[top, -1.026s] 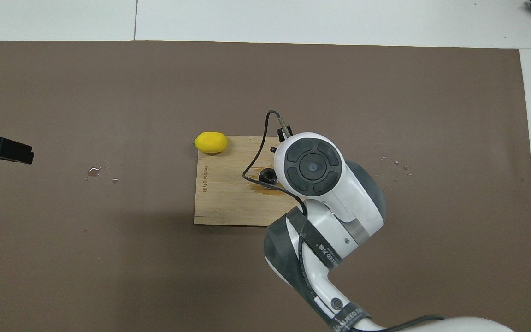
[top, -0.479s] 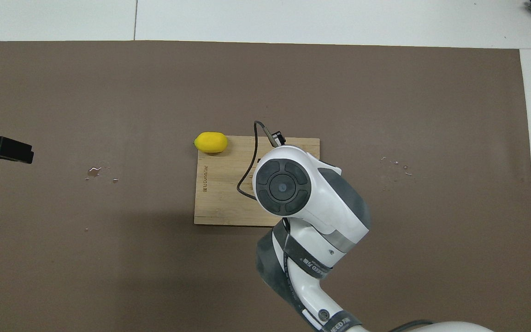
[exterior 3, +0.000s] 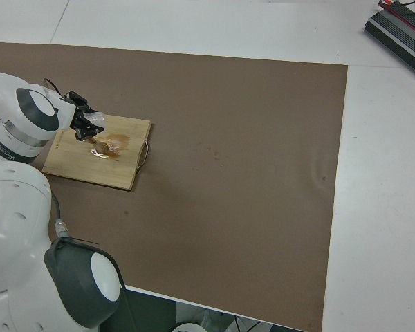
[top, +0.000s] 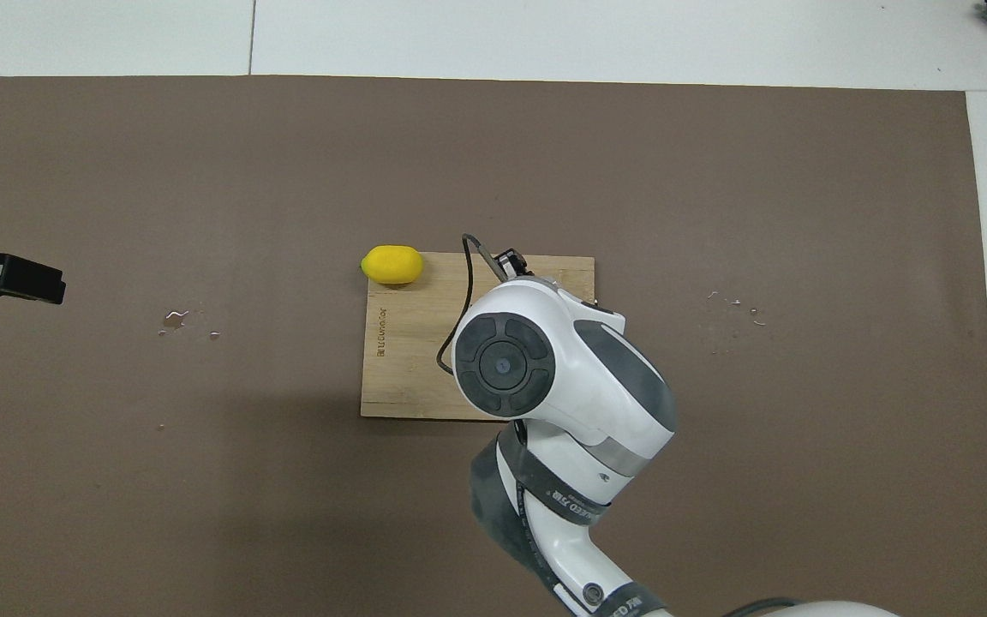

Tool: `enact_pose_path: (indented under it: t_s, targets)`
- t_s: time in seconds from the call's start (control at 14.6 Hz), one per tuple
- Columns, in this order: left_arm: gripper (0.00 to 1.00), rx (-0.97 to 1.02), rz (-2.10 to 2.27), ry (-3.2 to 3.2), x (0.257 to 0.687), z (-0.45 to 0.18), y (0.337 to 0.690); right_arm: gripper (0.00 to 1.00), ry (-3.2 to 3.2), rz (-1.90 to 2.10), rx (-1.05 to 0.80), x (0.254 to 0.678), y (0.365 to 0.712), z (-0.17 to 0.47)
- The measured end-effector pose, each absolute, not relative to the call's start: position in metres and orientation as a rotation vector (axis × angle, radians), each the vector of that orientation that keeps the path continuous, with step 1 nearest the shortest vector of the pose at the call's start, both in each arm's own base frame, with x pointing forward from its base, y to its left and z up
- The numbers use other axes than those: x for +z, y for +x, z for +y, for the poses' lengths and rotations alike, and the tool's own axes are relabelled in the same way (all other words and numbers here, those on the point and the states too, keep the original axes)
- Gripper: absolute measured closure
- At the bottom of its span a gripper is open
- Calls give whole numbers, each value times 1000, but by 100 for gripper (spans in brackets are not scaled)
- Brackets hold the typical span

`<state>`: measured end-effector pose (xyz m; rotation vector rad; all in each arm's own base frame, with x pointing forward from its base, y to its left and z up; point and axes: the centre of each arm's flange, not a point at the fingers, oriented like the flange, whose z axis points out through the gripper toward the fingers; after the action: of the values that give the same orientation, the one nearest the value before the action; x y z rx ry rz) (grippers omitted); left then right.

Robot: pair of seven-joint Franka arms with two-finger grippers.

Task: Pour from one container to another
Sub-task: 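Tilt the clear glass with the right gripper to pour into the cup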

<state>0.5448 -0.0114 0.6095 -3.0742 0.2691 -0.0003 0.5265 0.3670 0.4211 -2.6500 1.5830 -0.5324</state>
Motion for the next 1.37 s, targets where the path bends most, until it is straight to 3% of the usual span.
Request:
enact_pose_path:
  t_s: [1.37]
  targets:
    - [0, 11, 263, -3075, 607, -9, 544, 49, -2649, 1594, -510, 423, 525, 369]
